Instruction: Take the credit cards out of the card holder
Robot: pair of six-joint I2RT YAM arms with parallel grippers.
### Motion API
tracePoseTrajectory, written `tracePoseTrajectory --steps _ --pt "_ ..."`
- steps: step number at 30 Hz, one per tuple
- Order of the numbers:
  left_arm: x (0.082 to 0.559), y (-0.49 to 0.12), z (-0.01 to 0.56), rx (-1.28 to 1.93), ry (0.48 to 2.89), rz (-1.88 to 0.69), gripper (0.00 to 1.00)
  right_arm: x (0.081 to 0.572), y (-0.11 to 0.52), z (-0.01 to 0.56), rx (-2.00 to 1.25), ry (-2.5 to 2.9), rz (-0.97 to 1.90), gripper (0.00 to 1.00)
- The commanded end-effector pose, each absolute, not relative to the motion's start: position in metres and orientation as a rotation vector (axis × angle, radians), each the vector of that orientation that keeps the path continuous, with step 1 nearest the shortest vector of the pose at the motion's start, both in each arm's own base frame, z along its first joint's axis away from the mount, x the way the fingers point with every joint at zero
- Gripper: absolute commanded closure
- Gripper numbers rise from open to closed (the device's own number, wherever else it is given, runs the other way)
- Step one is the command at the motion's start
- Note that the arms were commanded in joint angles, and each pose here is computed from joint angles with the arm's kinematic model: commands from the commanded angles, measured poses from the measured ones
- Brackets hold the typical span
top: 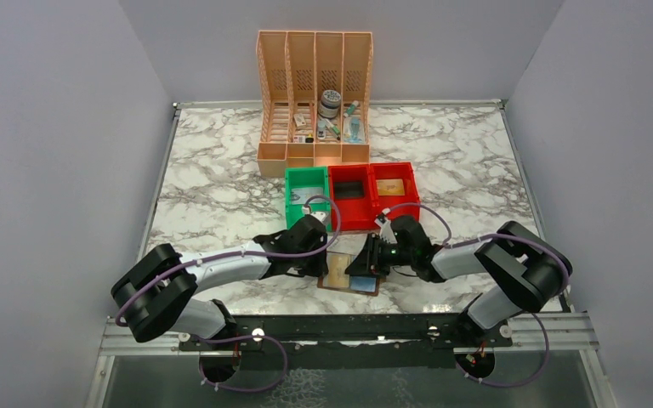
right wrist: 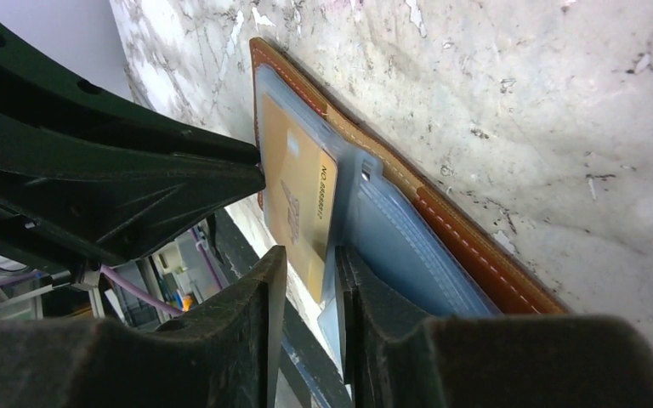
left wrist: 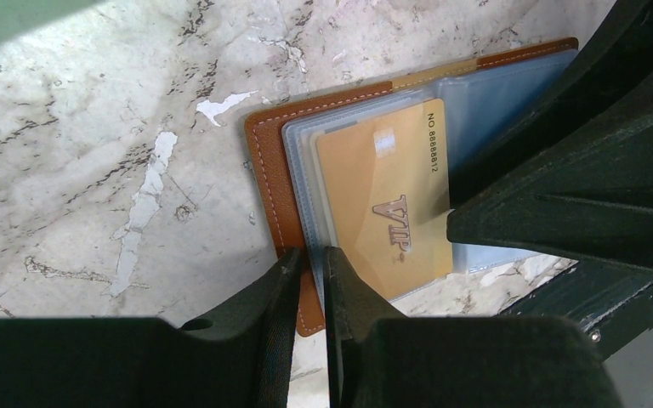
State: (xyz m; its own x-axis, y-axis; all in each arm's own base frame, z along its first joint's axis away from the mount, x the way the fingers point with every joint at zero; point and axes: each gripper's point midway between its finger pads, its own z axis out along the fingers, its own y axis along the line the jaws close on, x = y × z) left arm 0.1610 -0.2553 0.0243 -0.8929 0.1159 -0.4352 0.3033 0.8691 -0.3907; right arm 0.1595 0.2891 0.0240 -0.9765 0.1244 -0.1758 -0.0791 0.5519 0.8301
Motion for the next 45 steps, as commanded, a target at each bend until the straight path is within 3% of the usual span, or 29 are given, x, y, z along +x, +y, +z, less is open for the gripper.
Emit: tracePoseTrajectory --steps 1,11,30,38,45 --pt "0.162 -0.252 0.027 0.32 2.627 -0.618 0.81 0.162 0.284 0.007 0.059 2.62 1.292 0.75" --pt "0.16 -0.25 0.026 0.318 2.632 -0.616 0.81 0.165 0.286 0.011 0.039 2.623 1.29 0.98" --pt "0.161 -0.253 0.037 0.316 2.607 -0.64 0.8 0.163 0.275 0.022 -0.108 2.633 1.253 0.99" --pt "0.166 -0.29 0.078 0.35 2.457 -0.889 0.67 0.164 0.275 0.02 -0.093 2.644 1.25 0.99" --pt "0.156 -0.299 0.052 0.428 2.53 -0.92 0.72 0.165 0.274 0.017 -0.065 2.658 1.229 0.99"
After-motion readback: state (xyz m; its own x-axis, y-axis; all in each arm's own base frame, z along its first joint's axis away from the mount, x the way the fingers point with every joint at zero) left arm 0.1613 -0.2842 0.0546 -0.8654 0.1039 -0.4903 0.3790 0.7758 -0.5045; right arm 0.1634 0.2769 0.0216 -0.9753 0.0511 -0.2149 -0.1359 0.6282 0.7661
